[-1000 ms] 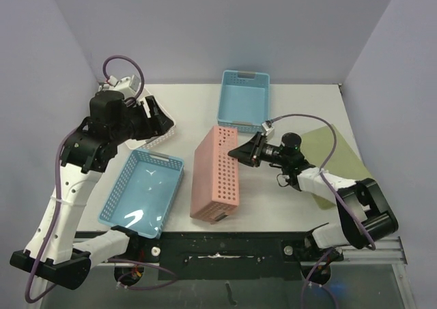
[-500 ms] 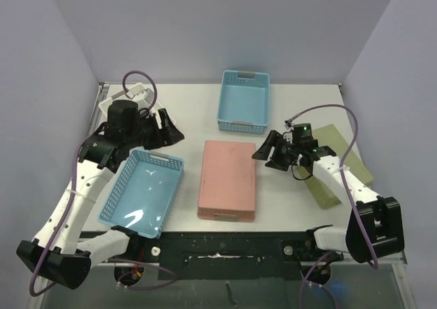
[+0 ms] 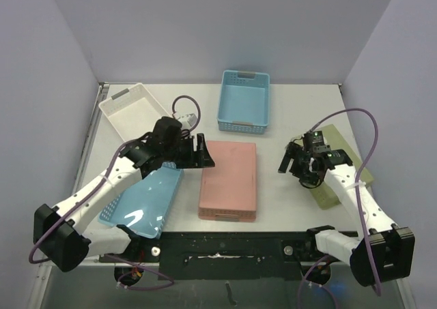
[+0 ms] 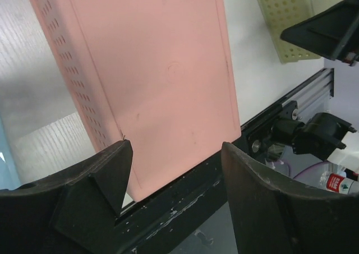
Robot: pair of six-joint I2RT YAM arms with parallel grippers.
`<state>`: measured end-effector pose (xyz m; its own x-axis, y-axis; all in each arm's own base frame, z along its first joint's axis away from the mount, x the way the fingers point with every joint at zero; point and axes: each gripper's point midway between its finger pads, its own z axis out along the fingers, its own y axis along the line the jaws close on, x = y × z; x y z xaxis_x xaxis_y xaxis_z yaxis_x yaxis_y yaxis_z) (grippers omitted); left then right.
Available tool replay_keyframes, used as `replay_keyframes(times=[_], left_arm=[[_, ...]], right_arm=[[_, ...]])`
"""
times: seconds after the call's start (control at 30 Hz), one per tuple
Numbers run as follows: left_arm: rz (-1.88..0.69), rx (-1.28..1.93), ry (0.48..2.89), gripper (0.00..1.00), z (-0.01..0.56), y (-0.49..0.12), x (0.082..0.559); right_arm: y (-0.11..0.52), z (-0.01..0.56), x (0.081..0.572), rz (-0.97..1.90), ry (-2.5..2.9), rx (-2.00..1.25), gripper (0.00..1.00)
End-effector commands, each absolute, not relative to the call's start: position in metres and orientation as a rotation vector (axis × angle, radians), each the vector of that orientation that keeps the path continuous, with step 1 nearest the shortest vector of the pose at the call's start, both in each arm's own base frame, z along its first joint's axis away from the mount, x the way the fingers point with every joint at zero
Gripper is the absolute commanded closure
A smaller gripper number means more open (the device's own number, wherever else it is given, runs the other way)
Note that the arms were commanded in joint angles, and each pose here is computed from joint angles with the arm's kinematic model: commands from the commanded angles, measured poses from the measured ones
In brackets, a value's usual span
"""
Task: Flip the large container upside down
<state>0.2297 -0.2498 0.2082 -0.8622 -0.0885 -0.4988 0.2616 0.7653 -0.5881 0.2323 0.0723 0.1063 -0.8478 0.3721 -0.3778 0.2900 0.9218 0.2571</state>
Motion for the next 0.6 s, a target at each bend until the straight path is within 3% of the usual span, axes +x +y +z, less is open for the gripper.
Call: replay_keyframes(times=[0.0,0.03,0.17,0.43,0.57], left_arm=[[-0.954,0.140,2.392,0.36,0.206,-0.273,0.246],[-0.944,0.143,2.397,0.36,0.204,-0.274,0.247],[-0.913,0.144,2.410,0.36,0.194,-0.275,0.249],[-0.904,0.149,2.463,0.36,0.168,-0.276,0.246],[-0.912,0.165,2.495,0.36,0.153,-0.281,0.243]], right_arm=[[0.040,0.109,0.212,0.076,2.667,0.600,0.21],[0.037,0.111,0.210,0.067,2.658,0.637,0.20],[0.017,0.126,0.197,-0.033,2.591,0.831,0.00],[-0.041,0.172,0.174,-0.286,2.305,1.180,0.02],[-0.056,0.165,0.182,-0.213,2.271,1.234,0.03]])
